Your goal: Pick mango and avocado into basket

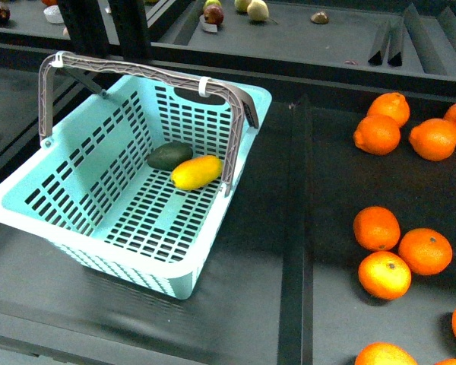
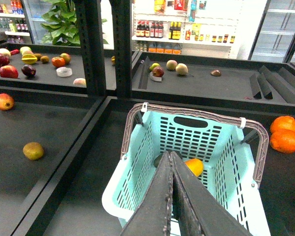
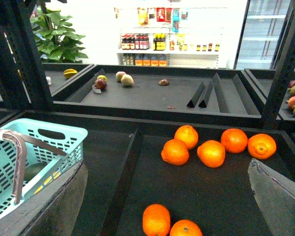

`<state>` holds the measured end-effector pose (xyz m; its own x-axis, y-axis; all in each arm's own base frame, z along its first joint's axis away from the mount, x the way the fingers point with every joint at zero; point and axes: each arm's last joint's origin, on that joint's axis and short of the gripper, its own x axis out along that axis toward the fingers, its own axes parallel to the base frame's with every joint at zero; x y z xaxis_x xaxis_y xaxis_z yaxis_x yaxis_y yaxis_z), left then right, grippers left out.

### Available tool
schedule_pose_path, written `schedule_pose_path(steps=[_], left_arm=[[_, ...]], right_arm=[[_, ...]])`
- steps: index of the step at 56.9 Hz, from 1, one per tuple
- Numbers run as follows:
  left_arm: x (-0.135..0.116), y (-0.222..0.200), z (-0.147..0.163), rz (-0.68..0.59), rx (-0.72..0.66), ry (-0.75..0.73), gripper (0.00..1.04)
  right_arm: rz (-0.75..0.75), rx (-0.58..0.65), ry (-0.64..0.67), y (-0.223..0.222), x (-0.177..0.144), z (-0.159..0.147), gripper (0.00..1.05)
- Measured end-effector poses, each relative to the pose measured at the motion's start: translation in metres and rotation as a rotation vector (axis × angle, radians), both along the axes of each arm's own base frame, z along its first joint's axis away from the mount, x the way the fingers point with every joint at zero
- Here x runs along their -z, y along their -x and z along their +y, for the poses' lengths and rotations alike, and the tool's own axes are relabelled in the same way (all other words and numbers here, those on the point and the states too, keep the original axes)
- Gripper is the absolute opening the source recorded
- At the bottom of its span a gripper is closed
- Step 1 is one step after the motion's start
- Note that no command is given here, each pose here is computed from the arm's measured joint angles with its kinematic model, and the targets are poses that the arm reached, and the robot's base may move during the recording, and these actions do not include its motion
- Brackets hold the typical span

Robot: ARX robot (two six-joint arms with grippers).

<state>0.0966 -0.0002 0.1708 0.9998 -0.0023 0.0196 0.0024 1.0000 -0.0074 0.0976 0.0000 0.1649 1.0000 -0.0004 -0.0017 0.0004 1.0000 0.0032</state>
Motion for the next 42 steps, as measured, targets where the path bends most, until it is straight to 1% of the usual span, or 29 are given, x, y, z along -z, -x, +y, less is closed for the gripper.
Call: schedule_pose_path(steps=[16,42], left_arm=[[0.0,0.0,0.0,0.0,0.0,0.001,0.04],[0.0,0.0,0.0,0.0,0.0,0.0,0.98]], right_arm=[[0.0,0.0,0.0,0.0,0.0,0.0,0.97],[0.0,0.0,0.0,0.0,0.0,0.0,0.97]])
